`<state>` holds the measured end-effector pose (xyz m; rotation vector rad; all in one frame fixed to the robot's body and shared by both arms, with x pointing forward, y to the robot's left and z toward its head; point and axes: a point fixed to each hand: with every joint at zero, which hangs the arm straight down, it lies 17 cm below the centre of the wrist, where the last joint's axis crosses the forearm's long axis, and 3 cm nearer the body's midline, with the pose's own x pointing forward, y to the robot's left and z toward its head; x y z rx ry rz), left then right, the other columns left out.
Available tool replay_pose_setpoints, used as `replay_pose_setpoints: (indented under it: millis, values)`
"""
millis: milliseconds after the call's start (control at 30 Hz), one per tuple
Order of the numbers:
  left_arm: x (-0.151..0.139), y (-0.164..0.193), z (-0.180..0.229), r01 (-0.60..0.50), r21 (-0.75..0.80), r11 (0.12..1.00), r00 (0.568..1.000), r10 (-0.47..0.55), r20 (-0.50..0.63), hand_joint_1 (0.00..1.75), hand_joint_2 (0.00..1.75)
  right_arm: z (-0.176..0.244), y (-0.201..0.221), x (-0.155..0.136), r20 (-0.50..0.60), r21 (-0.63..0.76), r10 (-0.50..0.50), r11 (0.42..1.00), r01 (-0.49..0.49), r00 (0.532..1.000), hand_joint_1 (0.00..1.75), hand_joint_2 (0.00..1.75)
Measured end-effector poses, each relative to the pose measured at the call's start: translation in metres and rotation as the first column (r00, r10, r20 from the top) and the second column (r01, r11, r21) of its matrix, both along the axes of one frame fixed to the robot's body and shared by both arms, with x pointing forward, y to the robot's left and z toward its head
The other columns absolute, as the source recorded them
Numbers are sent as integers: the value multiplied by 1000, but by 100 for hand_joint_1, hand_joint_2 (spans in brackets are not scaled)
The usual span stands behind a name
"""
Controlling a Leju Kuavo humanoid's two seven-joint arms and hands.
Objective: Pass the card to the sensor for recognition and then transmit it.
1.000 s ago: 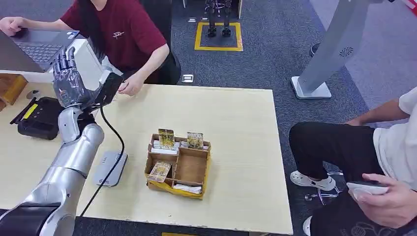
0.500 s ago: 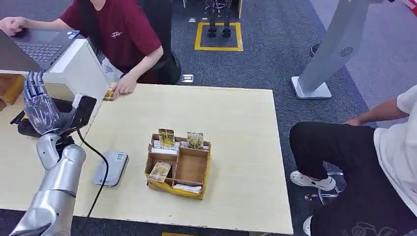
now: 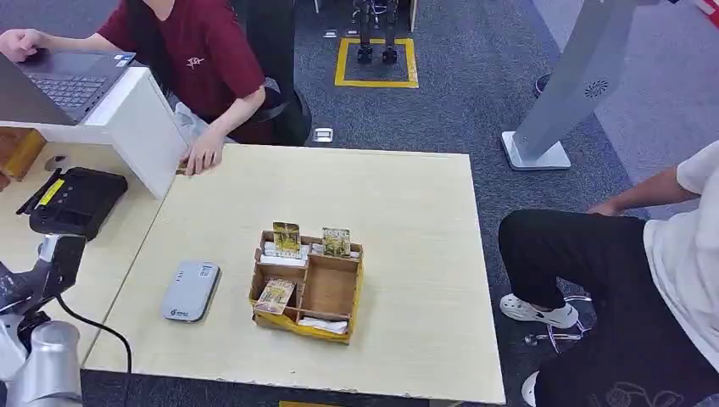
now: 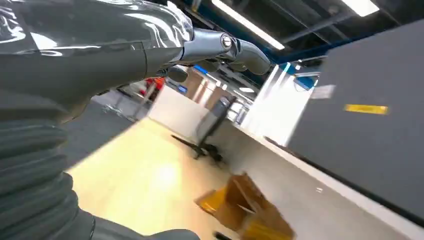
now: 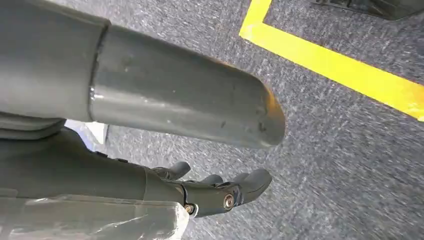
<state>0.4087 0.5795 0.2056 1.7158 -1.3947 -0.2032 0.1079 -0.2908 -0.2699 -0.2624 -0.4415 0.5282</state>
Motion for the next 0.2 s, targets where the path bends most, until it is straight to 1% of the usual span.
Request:
replay_pose_setpoints:
  millis: [100, 200]
  values:
    - [-33, 35, -11, -70, -65, 995, 997, 72, 29, 0, 175, 0, -1, -2, -2, -1, -2, 1000, 2, 1000, 0, 0]
    - [-73, 77, -11, -160, -86, 983, 985, 165, 49, 0, 175, 0, -2, -3, -3, -3, -6, 1000, 6, 1000, 0, 0]
